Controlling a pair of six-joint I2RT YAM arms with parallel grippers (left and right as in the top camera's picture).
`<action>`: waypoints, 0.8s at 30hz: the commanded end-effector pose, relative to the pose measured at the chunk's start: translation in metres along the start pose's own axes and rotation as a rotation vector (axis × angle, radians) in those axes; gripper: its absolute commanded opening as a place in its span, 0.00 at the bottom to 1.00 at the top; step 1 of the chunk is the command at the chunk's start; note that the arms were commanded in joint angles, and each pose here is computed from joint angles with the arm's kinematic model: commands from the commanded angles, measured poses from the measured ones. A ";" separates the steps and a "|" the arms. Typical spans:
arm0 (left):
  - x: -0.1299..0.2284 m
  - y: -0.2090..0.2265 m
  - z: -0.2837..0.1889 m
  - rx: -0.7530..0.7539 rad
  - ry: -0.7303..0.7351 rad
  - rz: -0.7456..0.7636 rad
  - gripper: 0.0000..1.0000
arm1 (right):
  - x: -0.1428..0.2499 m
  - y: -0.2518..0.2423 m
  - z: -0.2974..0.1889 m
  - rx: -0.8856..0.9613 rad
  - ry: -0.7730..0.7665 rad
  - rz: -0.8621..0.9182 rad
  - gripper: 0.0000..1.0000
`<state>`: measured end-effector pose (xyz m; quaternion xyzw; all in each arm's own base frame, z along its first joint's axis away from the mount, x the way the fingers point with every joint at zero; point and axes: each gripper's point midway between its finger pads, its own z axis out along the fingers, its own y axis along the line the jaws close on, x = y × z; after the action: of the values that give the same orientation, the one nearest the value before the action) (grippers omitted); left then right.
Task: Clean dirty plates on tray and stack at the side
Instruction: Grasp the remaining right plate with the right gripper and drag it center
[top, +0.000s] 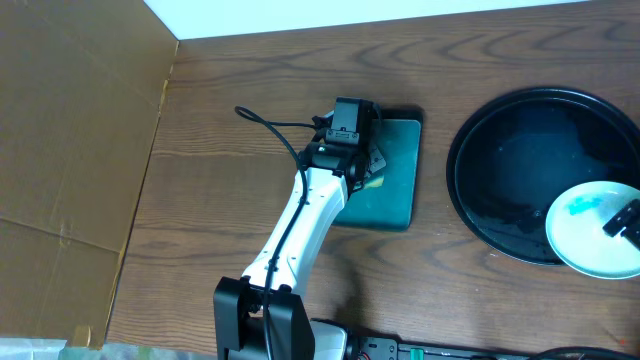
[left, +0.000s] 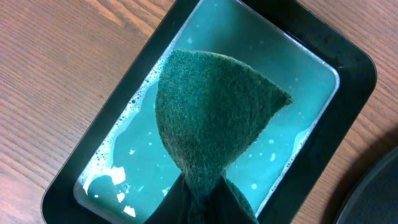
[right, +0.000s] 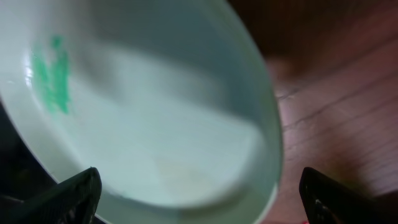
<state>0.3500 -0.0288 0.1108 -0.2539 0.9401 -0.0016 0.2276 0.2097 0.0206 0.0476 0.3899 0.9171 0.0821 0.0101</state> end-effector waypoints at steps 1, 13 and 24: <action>-0.002 0.003 0.001 -0.011 -0.008 0.014 0.08 | 0.012 -0.005 0.010 0.006 0.034 0.061 0.99; -0.002 0.003 0.001 -0.011 -0.008 0.014 0.07 | 0.007 -0.016 0.030 0.023 -0.018 0.100 0.75; -0.002 0.003 0.001 -0.011 -0.008 0.014 0.07 | -0.001 0.006 0.034 -0.083 -0.033 0.084 0.03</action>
<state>0.3499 -0.0288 0.1108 -0.2541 0.9401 -0.0015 0.2274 0.2195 0.0231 0.0181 0.4337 0.8934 0.1083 0.0451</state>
